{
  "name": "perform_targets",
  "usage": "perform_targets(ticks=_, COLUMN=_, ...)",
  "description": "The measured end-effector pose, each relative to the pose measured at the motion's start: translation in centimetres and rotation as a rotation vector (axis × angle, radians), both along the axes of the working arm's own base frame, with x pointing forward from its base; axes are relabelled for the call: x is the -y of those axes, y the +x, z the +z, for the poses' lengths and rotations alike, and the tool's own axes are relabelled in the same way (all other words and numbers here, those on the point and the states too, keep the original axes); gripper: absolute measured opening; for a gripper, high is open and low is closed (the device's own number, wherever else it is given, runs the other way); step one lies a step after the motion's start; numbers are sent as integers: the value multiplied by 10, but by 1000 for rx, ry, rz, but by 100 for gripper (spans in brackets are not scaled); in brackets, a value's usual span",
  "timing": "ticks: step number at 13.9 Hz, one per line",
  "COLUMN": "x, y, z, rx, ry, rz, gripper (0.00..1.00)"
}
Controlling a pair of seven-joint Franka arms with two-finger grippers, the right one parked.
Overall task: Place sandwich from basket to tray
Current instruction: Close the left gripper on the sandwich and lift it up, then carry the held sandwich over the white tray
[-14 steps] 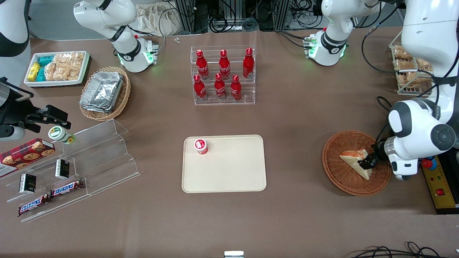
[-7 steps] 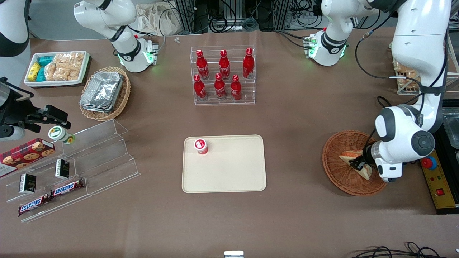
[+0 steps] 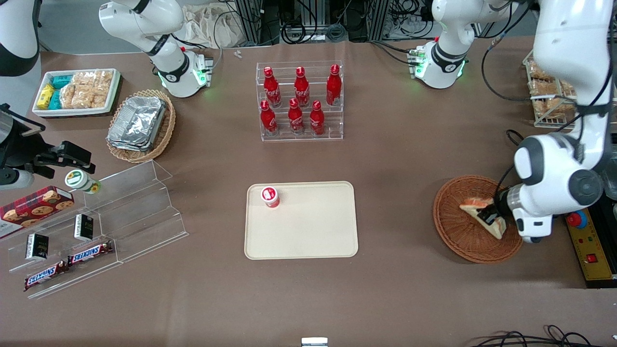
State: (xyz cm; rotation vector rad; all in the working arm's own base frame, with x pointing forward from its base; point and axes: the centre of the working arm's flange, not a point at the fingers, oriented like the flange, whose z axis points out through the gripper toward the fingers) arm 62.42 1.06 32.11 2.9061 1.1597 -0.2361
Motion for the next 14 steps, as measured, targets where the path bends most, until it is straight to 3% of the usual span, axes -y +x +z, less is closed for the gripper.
perform_targets(ticks=3, x=33, y=-22, z=100, rx=-9, ry=-29, rz=-158, gripper=21)
perform_targets(ticks=6, x=103, y=-43, z=153, rx=6, ry=-48, rz=-303, gripper=21)
perform_targets(ticks=9, x=220, y=-72, z=159, rx=18, ry=-66, rz=-495, gripper=21)
perform_targets(ticks=12, x=316, y=-101, z=153, rx=98, ry=-39, rz=-649, gripper=20)
perform_targets(ticks=14, x=369, y=-118, z=135, rx=130, ry=-48, rz=-699, gripper=17)
